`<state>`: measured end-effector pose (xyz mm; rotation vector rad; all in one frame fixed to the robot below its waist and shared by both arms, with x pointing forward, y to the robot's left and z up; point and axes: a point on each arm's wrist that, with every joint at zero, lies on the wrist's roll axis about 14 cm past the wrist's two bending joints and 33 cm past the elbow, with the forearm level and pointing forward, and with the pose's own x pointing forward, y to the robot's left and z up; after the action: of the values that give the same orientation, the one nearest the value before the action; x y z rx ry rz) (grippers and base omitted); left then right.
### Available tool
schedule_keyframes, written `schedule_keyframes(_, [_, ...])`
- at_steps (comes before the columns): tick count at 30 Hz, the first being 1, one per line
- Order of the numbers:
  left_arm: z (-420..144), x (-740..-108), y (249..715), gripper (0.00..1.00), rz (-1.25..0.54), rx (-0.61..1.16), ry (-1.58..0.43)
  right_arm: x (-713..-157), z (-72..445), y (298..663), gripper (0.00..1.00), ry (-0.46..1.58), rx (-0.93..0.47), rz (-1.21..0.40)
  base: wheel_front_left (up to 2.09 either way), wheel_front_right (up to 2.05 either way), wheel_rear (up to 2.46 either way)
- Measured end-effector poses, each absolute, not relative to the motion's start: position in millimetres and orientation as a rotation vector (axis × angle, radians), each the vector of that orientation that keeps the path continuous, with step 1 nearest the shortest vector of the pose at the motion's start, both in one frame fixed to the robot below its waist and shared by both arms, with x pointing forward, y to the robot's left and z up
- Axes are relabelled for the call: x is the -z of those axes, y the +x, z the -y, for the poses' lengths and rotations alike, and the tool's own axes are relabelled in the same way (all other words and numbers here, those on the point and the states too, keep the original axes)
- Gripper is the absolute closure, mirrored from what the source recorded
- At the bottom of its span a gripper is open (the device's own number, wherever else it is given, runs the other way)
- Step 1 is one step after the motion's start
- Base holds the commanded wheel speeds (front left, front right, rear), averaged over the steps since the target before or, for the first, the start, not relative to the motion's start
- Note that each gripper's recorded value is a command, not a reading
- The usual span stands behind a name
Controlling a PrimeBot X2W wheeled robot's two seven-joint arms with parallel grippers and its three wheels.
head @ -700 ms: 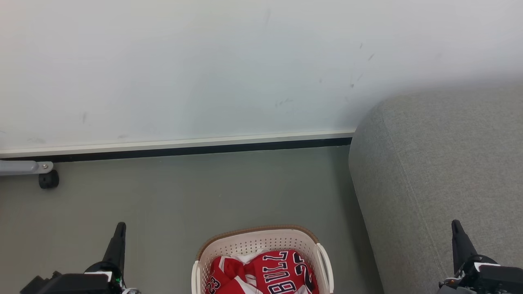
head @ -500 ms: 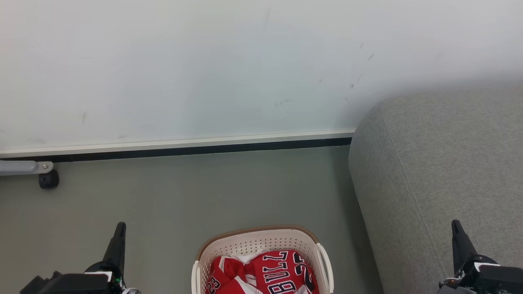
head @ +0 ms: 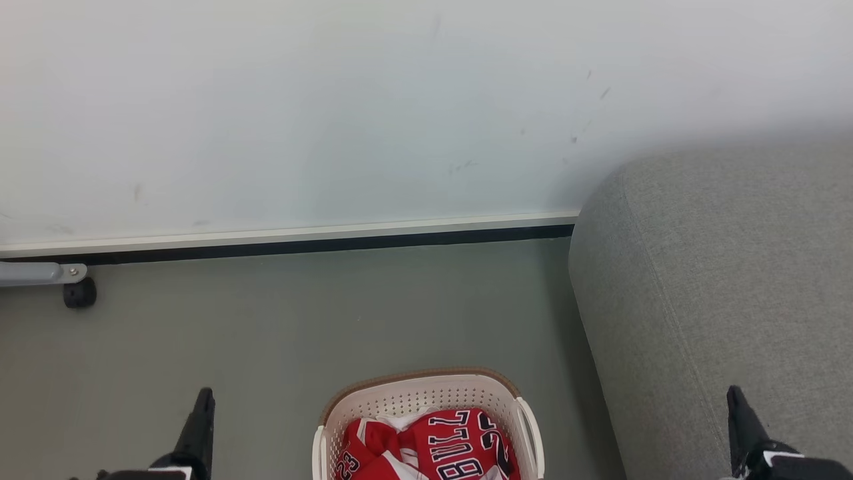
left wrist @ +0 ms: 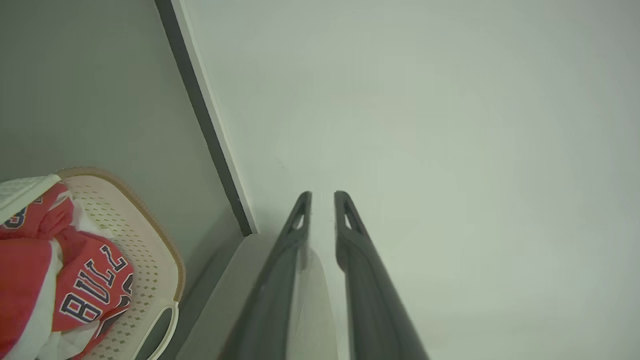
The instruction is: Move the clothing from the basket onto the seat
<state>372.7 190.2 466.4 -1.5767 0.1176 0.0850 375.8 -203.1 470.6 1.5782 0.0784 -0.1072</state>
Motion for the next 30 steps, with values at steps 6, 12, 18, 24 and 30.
schedule_keyframes(6, [-185.3, -440.5, 356.6, 0.00, -0.183, -0.146, -1.583, -444.2, 197.3, 360.7, 0.00, 1.590, 0.172, -0.142, 0.00, 0.00, 0.00])
schedule_keyframes(12, [-179.2, -442.4, 357.1, 0.00, -0.184, -0.135, -1.572, -446.6, 194.3, 361.5, 0.00, 1.583, 0.166, -0.136, 0.00, 0.00, 0.00])
schedule_keyframes(18, [-176.2, -444.9, 357.9, 0.00, -0.182, -0.131, -1.536, -449.4, 195.3, 362.1, 0.00, 1.560, 0.172, -0.121, 0.00, 0.00, 0.00])
schedule_keyframes(24, [-172.1, -449.2, 359.5, 0.00, -0.185, -0.119, -1.475, -451.8, 194.6, 362.1, 0.00, 1.504, 0.175, -0.124, 0.00, 0.00, 0.00])
schedule_keyframes(30, [-167.6, -452.7, 360.5, 0.00, -0.191, -0.108, -1.382, -457.1, 189.2, 363.4, 0.00, 1.420, 0.162, -0.131, 0.00, 0.00, 0.00])
